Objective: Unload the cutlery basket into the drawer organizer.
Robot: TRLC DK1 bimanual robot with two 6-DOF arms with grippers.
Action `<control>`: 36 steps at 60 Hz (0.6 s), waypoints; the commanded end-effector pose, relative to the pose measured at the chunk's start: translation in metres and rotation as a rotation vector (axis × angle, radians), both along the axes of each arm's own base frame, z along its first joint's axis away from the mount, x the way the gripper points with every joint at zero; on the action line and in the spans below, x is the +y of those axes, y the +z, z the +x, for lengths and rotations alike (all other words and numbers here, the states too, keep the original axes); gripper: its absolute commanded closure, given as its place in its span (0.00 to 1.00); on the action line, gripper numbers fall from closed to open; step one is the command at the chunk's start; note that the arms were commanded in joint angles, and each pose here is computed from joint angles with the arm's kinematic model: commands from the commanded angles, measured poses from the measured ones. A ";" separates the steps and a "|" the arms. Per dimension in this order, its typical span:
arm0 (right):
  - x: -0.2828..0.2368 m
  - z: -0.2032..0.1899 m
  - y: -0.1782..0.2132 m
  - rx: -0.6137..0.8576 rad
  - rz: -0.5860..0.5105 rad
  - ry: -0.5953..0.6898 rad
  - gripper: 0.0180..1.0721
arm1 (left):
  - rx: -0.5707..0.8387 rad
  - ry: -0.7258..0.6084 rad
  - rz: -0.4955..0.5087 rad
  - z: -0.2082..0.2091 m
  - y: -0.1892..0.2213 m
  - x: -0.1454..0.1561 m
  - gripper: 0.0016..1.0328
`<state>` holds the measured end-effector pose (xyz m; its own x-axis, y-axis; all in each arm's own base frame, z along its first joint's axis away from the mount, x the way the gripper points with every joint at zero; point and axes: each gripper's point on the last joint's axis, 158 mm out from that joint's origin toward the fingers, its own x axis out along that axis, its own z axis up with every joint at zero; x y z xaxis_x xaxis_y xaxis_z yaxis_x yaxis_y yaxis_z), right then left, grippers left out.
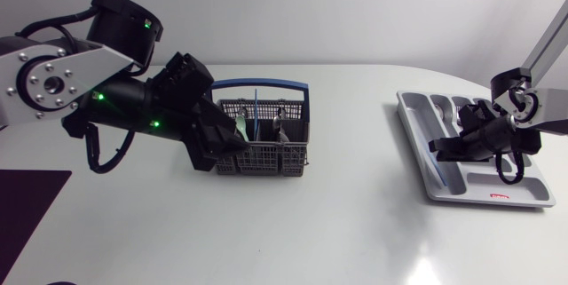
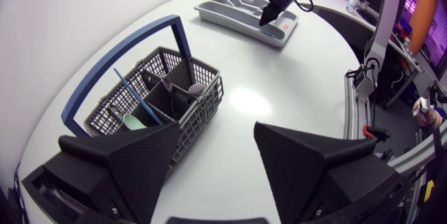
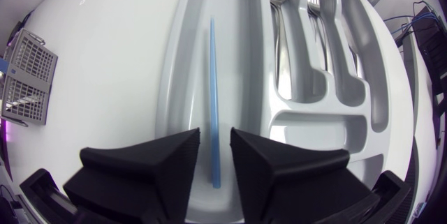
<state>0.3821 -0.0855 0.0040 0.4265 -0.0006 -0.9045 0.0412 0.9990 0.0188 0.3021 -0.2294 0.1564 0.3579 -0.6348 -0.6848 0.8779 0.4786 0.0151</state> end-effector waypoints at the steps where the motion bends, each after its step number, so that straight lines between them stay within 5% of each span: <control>1: 0.003 0.007 0.017 -0.034 -0.016 -0.014 0.20 | -0.012 -0.029 0.030 -0.010 -0.009 0.005 0.28; 9: 0.030 0.008 0.053 -0.111 -0.039 0.056 0.13 | -0.018 -0.033 0.038 -0.014 -0.012 0.010 0.27; 29: 0.211 -0.013 0.127 -0.273 0.053 0.473 0.14 | -0.010 -0.071 0.070 -0.026 -0.030 0.014 0.22; 36: 0.261 -0.017 0.132 -0.270 0.105 0.567 0.25 | -0.009 -0.084 0.069 -0.030 -0.035 0.011 0.18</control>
<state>0.3639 0.1518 0.1311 0.5685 0.3351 -0.7514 -0.4935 0.8696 0.0145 0.2805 -0.2180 0.1291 0.3254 -0.6120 -0.7208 0.9018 0.4300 0.0421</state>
